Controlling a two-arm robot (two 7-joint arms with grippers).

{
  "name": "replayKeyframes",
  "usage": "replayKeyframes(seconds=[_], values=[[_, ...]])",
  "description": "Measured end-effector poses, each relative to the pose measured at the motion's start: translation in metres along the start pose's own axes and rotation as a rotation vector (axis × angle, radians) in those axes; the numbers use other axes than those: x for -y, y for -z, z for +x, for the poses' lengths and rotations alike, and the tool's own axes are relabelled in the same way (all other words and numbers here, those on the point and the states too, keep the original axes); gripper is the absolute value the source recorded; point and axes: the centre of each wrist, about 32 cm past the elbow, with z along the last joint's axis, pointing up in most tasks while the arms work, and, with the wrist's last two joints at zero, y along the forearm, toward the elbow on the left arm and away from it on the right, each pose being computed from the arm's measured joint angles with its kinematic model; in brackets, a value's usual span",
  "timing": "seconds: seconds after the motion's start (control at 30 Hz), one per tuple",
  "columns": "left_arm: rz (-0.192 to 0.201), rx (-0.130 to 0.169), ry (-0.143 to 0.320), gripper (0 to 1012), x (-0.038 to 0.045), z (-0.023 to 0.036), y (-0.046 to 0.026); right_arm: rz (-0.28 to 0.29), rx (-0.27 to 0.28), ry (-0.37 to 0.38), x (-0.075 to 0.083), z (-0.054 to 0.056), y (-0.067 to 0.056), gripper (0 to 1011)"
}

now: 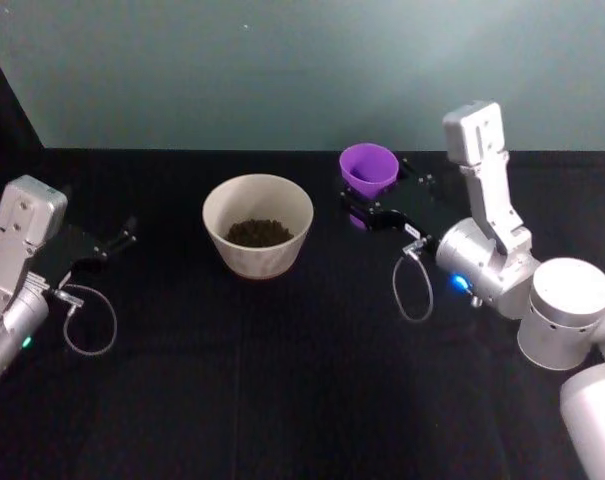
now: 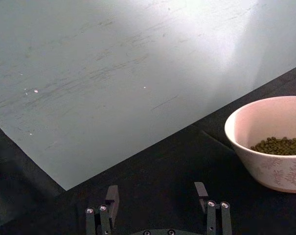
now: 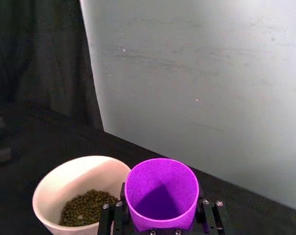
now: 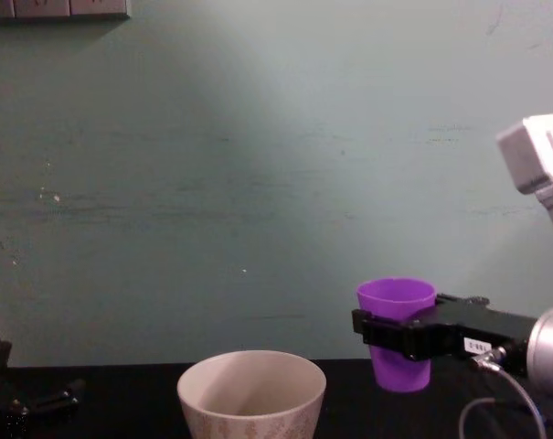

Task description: Pick up the cup and pour the mung beans from the cup into the bowl.

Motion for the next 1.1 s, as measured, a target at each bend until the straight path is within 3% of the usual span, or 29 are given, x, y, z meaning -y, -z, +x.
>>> replayKeyframes(seconds=[0.13,0.3,0.67,1.1], values=[[0.000,0.000,0.000,1000,0.0000,0.0000,0.0000,0.006,-0.062,0.003,0.002,0.002,0.011,731],[0.000,0.000,0.000,1000,0.0000,0.0000,0.0000,0.009,-0.081,0.002,0.005,0.001,0.020,731],[0.000,0.000,0.000,1000,0.0000,0.0000,0.0000,0.034,-0.064,-0.016,0.010,0.000,0.039,731],[0.000,0.000,0.000,1000,0.0000,0.0000,0.0000,0.011,-0.060,-0.011,0.013,-0.001,0.050,731]])
